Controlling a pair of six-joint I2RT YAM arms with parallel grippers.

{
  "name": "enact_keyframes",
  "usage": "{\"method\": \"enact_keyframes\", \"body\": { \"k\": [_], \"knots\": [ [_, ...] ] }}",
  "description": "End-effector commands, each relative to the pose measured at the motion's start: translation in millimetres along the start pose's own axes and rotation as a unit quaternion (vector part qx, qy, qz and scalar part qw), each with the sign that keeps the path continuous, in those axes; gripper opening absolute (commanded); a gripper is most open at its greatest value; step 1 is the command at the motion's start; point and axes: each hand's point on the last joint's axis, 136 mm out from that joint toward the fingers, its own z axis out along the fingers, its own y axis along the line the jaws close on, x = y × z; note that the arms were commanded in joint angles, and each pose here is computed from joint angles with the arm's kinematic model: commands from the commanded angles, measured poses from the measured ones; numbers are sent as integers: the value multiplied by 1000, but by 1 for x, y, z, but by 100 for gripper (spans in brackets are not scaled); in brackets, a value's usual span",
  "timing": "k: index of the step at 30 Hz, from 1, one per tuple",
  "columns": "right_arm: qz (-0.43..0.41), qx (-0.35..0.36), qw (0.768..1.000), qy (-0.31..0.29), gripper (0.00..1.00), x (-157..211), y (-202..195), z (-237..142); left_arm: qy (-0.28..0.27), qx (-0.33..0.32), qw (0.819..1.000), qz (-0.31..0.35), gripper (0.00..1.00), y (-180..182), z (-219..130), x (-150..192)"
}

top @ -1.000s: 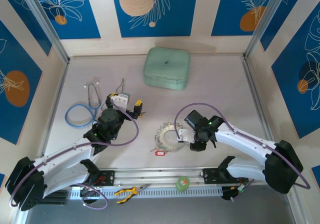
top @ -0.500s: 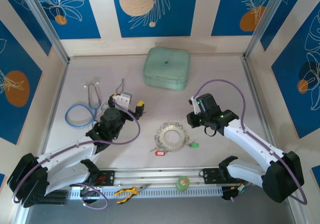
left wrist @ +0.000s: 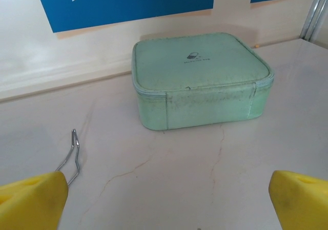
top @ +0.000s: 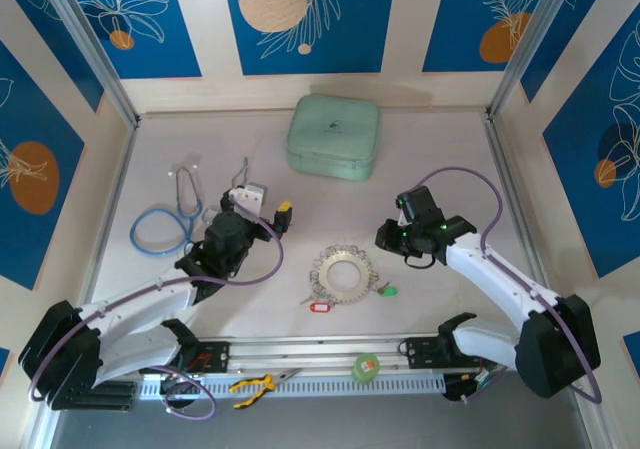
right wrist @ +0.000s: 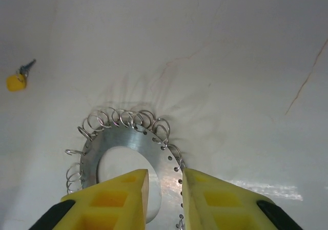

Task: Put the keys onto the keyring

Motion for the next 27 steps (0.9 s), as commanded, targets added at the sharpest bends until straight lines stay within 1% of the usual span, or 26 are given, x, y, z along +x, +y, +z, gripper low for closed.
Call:
{"method": "enact_keyframes", "body": {
  "k": [1,5,11,14,18,27],
  "knots": [
    [-14,-29,998,51,26,11,10,10,-8,3,1000,-12,100,0,3,-10],
    [-29,-19,995,98,24,22,4,27,-4,5,1000,-13,100,-2,6,-8],
    [-5,-24,991,134,19,33,-4,41,-4,6,1000,-12,100,-2,7,-7],
    [4,-29,989,144,17,36,-7,45,-3,7,1000,-12,100,-3,8,-6],
    [11,-29,988,154,20,40,-11,50,-2,9,1000,-12,100,-4,8,-6],
    [24,-37,984,171,20,47,-18,59,1,12,1000,-12,100,-4,8,-6]
  ]
}}
